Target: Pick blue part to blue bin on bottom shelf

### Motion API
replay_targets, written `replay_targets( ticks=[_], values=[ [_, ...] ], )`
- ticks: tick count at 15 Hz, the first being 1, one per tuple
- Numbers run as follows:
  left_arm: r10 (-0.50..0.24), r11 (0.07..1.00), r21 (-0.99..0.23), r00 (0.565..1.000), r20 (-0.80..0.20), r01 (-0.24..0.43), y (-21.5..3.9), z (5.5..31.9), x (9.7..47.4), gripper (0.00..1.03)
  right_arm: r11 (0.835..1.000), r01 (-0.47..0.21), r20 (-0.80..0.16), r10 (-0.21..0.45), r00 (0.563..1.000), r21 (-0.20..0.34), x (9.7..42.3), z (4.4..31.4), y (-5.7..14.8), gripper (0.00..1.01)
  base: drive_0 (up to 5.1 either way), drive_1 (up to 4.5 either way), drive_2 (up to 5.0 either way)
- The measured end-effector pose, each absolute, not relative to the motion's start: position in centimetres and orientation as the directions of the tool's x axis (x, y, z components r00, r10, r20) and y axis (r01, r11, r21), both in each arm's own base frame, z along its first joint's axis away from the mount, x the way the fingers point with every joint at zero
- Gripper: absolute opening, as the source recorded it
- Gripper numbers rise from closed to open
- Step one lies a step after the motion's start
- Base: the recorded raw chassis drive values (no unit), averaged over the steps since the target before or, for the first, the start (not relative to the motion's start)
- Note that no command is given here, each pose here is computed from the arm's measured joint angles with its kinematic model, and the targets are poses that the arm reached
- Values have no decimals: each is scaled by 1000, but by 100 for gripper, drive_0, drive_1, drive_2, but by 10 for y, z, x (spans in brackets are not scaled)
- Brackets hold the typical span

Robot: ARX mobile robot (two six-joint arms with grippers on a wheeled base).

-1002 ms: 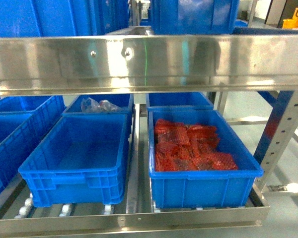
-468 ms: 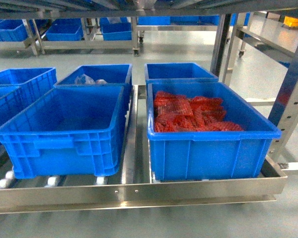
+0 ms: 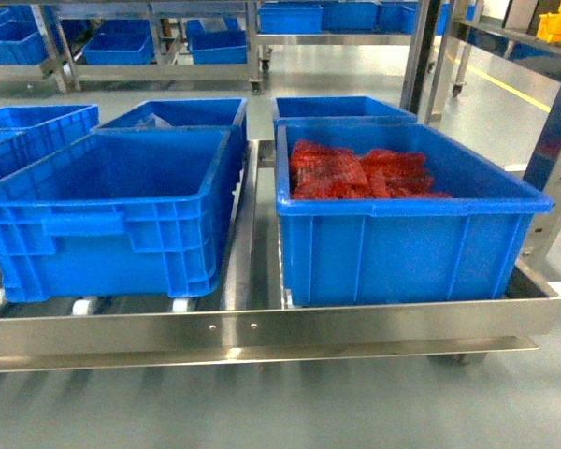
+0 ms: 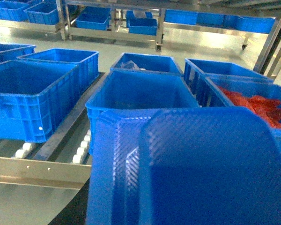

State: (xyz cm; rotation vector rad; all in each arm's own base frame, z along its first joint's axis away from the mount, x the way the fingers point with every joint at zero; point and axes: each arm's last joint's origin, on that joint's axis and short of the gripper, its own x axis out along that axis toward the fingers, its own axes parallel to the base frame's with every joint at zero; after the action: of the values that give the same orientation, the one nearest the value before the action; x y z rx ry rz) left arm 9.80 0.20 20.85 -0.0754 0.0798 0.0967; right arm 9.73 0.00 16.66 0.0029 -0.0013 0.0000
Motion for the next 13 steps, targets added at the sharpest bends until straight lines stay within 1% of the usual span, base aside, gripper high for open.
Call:
replay_targets(
  ticks=[9, 13],
  values=[
    [93, 993, -71, 992, -84, -99, 2, 208, 98, 43, 1000, 0, 1, 0, 1000, 2, 97, 167, 0, 98, 0, 0, 0],
    [93, 993, -71, 992, -82, -99, 2, 209, 98, 43, 1000, 0, 2, 0, 1000, 2, 97, 167, 0, 98, 5, 410, -400]
  ],
)
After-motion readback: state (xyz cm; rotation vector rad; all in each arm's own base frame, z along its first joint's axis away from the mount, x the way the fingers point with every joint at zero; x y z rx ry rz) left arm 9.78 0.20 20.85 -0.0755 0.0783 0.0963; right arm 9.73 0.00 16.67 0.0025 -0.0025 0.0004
